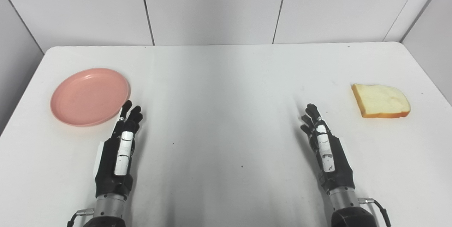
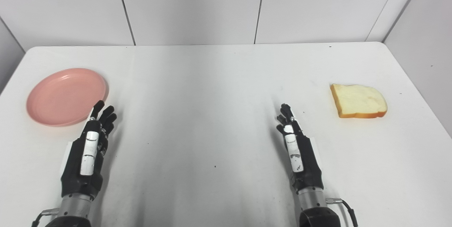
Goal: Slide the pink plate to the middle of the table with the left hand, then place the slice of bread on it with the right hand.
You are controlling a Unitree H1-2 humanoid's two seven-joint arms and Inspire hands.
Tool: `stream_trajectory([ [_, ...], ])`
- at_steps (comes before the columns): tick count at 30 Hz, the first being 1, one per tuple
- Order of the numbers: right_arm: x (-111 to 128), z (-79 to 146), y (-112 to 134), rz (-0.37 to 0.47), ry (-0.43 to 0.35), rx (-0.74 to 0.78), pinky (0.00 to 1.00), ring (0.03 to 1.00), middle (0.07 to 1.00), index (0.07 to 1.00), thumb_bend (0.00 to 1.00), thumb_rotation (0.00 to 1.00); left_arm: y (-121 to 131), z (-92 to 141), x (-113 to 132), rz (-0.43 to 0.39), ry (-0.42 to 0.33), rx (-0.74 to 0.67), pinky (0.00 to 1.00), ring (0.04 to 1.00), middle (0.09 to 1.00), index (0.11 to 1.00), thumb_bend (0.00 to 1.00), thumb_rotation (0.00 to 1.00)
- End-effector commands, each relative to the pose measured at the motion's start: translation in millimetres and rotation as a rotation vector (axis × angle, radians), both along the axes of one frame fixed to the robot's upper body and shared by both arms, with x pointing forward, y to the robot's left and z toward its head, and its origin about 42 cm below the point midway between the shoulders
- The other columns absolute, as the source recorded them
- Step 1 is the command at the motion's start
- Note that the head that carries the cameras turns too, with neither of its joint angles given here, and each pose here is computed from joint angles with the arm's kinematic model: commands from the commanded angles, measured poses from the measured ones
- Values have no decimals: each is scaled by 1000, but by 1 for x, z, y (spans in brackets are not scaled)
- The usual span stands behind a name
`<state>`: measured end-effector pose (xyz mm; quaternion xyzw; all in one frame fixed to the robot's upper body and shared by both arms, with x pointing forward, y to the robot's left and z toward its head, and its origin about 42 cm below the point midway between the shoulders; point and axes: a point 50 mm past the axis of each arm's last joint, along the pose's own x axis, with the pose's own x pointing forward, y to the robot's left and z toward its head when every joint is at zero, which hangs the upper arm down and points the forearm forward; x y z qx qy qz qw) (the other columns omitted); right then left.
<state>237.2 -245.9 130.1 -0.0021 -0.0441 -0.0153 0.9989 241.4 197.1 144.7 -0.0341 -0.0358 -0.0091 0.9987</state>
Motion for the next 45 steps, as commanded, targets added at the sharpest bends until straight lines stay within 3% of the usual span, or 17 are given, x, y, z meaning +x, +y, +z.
stream_trajectory([
  [1, 1, 7, -1, 2, -29, 5, 931, 939, 956, 934, 838, 1000, -1, 7, 0, 1, -54, 17, 979, 935, 929, 935, 774, 877],
  [15, 2, 2, -24, 5, -25, 8, 929, 928, 953, 932, 853, 1000, -20, 6, 1, -5, -61, 17, 953, 935, 932, 940, 735, 876],
  [35, 1, -6, -27, 7, -20, 14, 932, 930, 955, 933, 830, 1000, -23, 0, 1, -8, -56, 32, 945, 935, 929, 936, 723, 884],
  [45, 1, -26, -45, 9, -17, 39, 942, 935, 962, 944, 794, 1000, -39, -14, 2, -10, -70, 47, 915, 931, 929, 935, 581, 877],
])
